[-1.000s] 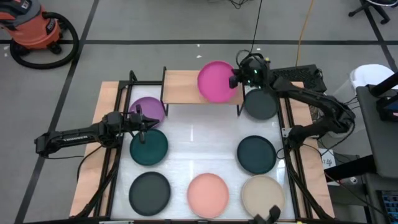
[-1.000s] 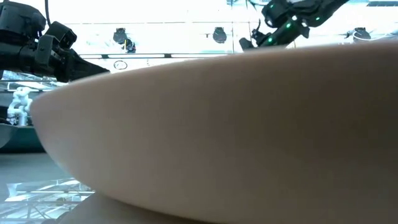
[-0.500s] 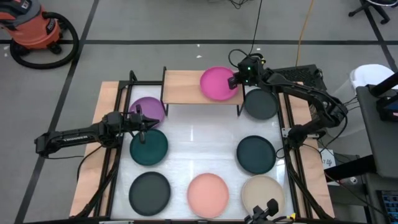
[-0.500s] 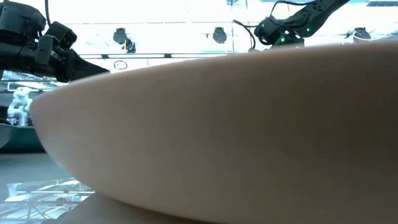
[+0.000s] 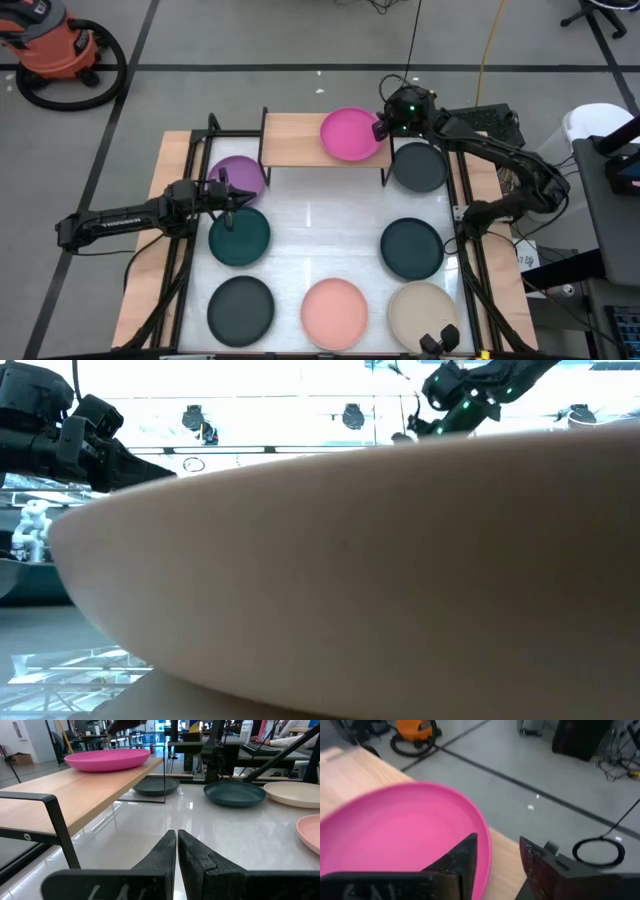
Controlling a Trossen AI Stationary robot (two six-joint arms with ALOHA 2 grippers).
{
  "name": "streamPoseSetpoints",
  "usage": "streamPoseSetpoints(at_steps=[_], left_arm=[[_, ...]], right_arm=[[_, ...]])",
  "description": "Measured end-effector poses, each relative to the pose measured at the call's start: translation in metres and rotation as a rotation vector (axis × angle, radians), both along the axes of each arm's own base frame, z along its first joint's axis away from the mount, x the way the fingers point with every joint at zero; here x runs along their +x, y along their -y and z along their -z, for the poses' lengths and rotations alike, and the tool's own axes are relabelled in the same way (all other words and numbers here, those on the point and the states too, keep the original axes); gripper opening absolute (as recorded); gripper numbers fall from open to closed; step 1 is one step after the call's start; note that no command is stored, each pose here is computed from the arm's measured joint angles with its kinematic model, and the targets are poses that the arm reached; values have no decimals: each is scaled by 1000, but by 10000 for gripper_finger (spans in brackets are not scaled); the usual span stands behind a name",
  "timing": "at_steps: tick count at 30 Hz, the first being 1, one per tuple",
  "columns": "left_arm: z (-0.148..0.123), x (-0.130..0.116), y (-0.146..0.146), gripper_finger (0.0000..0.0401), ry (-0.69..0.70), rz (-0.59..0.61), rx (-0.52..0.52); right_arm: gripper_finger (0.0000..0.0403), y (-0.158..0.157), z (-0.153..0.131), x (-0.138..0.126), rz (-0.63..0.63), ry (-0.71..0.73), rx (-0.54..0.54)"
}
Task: Place and stack plates onto a shelf
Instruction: Stack the left dark green plate on top of the pink plate on the shelf
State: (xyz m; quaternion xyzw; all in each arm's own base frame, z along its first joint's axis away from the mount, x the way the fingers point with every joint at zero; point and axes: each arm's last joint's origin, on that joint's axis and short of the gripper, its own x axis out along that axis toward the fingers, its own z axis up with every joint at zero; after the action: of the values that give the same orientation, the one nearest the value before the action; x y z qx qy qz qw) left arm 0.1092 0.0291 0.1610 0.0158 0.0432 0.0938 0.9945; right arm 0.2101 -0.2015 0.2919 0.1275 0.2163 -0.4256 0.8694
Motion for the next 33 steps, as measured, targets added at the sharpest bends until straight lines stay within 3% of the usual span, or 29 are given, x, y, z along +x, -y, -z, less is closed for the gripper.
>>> streamPoseSetpoints(at_steps=[4, 14, 20, 33], left_arm=[[0, 0, 0, 24, 0, 0, 0], [0, 0, 0, 24, 0, 0, 0], [0, 0, 0, 24, 0, 0, 0], [0, 0, 0, 24, -21, 7, 80]], right_arm=[[136, -9, -15, -6, -25, 32, -42], [131, -64, -25, -14, -301, 57, -161], [130, -98, -11, -31, -380, 103, -169], [130, -151, 47, -53, -538, 446, -215]])
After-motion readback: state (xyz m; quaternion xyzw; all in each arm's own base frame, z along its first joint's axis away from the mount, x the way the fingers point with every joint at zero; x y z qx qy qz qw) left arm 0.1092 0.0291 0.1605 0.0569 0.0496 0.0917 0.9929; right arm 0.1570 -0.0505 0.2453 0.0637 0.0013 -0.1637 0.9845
